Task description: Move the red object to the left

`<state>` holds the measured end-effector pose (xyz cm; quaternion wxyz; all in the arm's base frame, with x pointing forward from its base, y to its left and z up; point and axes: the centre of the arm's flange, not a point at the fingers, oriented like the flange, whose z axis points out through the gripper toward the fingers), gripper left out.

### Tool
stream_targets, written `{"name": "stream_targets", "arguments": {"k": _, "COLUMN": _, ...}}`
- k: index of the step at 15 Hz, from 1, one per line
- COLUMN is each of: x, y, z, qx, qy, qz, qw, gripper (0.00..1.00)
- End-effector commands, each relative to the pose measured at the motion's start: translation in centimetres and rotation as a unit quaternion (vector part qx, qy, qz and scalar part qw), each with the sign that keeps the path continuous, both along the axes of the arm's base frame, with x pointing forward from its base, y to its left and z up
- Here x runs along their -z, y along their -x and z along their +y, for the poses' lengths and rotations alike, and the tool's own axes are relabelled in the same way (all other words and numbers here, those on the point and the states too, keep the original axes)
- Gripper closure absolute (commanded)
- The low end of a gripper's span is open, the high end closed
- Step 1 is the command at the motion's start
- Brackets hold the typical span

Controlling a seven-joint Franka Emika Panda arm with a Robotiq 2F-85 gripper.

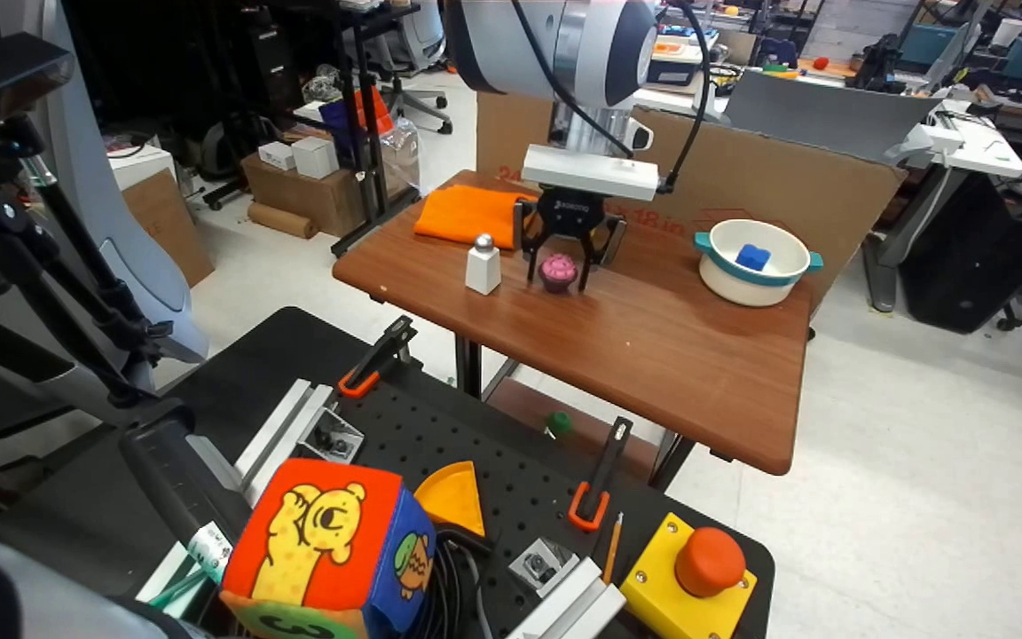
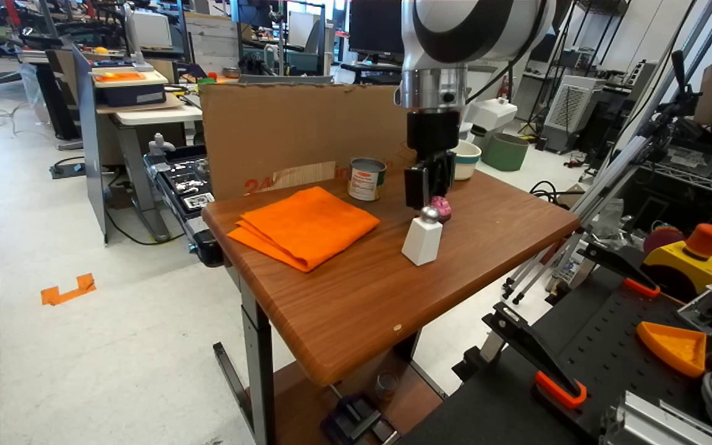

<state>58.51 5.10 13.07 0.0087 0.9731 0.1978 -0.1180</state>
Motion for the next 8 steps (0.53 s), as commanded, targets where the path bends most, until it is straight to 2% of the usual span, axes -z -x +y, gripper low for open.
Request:
{"name": "stream_targets", "arguments": {"k": 1, "x": -1.2, "y": 2.5, "z": -1.0, "qx": -0.016, "qy": -0.012, "qz": -0.011, "qw": 0.9997, "gripper": 0.00}}
{"name": "stream_targets", "arguments": {"k": 4, "x": -4.9, "y": 6.4, "z": -2.5, "qx": -0.045, "qy": -0.037, "qz": -0.027, "qw": 0.9979, "gripper": 0.00}}
{"name": "stream_targets", "arguments": {"k": 8, "x": -9.6, "y": 10.3, "z": -4.9, "qx": -0.039, "qy": -0.066, "qz": -0.110, "qw": 0.9910, "gripper": 0.00}}
